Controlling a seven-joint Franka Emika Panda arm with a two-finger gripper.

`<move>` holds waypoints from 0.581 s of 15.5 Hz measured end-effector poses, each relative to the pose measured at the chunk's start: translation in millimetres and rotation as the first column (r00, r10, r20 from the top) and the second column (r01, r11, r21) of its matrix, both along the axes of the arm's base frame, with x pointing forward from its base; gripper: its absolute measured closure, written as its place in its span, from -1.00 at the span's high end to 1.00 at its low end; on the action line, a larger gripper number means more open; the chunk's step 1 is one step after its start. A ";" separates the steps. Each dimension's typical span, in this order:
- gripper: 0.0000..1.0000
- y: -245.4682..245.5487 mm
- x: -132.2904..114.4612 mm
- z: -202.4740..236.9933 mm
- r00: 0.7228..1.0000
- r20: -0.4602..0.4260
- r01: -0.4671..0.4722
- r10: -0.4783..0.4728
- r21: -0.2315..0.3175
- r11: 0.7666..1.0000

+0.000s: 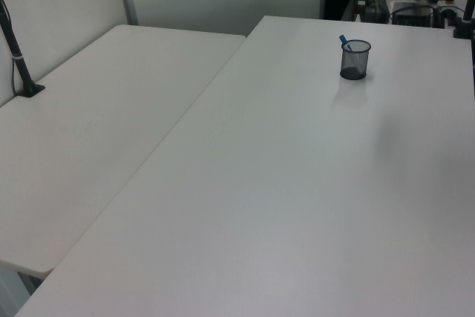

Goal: Remove the marker
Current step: 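Move the open gripper over the black mesh cup and lower onto the marker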

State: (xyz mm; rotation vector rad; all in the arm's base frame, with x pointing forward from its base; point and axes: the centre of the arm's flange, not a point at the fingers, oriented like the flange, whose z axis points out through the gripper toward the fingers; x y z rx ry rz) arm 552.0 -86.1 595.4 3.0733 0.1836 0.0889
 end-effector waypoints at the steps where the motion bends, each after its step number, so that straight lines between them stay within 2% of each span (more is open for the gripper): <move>1: 1.00 -7.0 -0.1 -4.5 1.000 -0.015 -0.006 0.006 -0.039 0.999; 3: 1.00 -25.7 5.3 -16.3 1.000 -0.003 0.007 -0.007 -0.092 0.996; 6: 1.00 -67.4 9.6 -31.5 0.997 0.040 0.068 -0.064 -0.108 0.992; 9: 1.00 -108.4 12.6 -52.3 0.986 0.124 0.122 -0.107 -0.124 0.985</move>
